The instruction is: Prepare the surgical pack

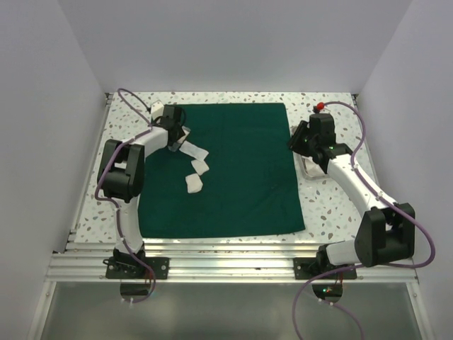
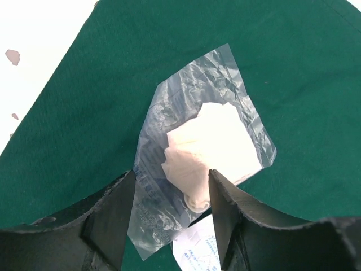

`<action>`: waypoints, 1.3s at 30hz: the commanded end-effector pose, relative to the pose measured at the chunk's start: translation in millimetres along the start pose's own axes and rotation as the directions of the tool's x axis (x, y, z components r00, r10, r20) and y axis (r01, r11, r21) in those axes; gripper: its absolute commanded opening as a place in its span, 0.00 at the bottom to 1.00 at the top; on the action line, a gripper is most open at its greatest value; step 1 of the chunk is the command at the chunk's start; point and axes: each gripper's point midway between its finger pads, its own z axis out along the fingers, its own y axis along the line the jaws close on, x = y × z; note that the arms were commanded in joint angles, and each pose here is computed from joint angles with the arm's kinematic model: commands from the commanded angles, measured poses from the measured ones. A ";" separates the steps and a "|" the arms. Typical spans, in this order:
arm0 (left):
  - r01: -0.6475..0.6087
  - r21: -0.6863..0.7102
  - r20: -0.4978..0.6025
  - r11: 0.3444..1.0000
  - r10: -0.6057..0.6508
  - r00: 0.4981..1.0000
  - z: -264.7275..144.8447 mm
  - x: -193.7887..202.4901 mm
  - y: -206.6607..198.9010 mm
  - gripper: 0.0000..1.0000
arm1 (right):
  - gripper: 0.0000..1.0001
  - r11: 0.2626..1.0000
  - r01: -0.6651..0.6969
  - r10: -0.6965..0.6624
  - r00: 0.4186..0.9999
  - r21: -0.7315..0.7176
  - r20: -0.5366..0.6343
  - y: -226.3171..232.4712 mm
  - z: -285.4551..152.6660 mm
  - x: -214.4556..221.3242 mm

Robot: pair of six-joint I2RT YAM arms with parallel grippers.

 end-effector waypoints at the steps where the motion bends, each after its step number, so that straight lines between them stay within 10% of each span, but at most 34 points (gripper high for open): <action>1: 0.027 -0.015 0.001 1.000 -0.027 1.000 1.4 -6.3 -0.3 0.57 | 0.36 0.999 0.007 -0.004 0.998 -0.037 0.066 14.3 -8.4 -21.9; 7: 0.008 -0.020 -0.004 1.000 -0.008 1.000 1.8 -3.7 2.3 0.49 | 0.36 0.999 0.007 -0.005 0.998 -0.039 0.069 14.0 -12.3 -20.9; 18: 0.000 -0.066 -0.033 0.998 -0.002 0.999 -12.6 -1.6 14.2 0.75 | 0.36 0.999 -0.003 0.007 0.997 -0.048 0.077 14.5 -20.5 -20.7; 39: -0.017 -0.091 -0.062 0.996 0.011 0.998 -4.7 22.0 12.7 0.36 | 0.36 0.999 -0.003 0.008 0.995 -0.054 0.097 14.3 -32.1 -24.0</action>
